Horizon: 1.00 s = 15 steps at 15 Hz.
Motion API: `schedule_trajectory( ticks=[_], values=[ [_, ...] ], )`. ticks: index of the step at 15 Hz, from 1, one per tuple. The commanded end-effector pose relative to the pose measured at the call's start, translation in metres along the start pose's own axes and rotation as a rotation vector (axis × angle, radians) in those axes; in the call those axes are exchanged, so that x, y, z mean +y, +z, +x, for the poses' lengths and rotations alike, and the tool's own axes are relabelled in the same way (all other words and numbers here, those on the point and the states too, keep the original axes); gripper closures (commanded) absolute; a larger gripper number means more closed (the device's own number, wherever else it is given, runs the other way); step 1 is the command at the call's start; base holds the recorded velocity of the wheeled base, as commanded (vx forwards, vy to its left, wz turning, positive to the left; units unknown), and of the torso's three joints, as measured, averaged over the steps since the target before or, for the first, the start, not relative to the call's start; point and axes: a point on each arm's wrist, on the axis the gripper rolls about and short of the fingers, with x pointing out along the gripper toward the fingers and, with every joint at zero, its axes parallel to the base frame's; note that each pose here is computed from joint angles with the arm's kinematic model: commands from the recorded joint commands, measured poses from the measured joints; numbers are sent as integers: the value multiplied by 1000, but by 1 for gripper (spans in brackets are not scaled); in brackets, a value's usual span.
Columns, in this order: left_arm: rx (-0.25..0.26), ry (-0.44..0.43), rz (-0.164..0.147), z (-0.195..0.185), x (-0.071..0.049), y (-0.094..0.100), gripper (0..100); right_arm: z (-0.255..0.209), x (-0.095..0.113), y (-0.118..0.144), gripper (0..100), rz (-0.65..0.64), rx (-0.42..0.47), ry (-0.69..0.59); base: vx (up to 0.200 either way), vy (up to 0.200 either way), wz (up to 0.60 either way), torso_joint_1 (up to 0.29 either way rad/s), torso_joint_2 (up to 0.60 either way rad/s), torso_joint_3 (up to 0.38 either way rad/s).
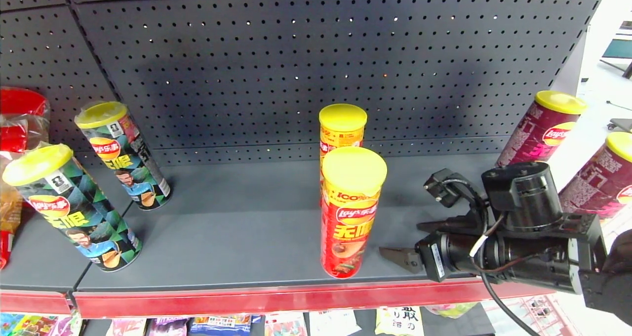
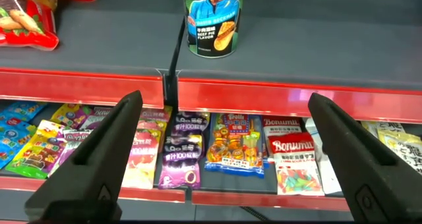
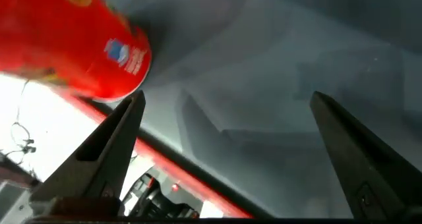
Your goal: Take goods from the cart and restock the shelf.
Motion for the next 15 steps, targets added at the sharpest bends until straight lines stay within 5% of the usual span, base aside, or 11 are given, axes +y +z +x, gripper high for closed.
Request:
schedule_trajectory(
  ticks=[1, 15],
  values=[
    [2, 1, 0, 0, 0, 0, 0, 9, 3, 2, 0, -6, 10, -1, 0, 0, 0, 0, 0, 0],
    [2, 1, 0, 0, 0, 0, 0, 24, 14, 6, 0, -37, 15, 13, 0, 0, 0, 0, 0, 0]
  ],
)
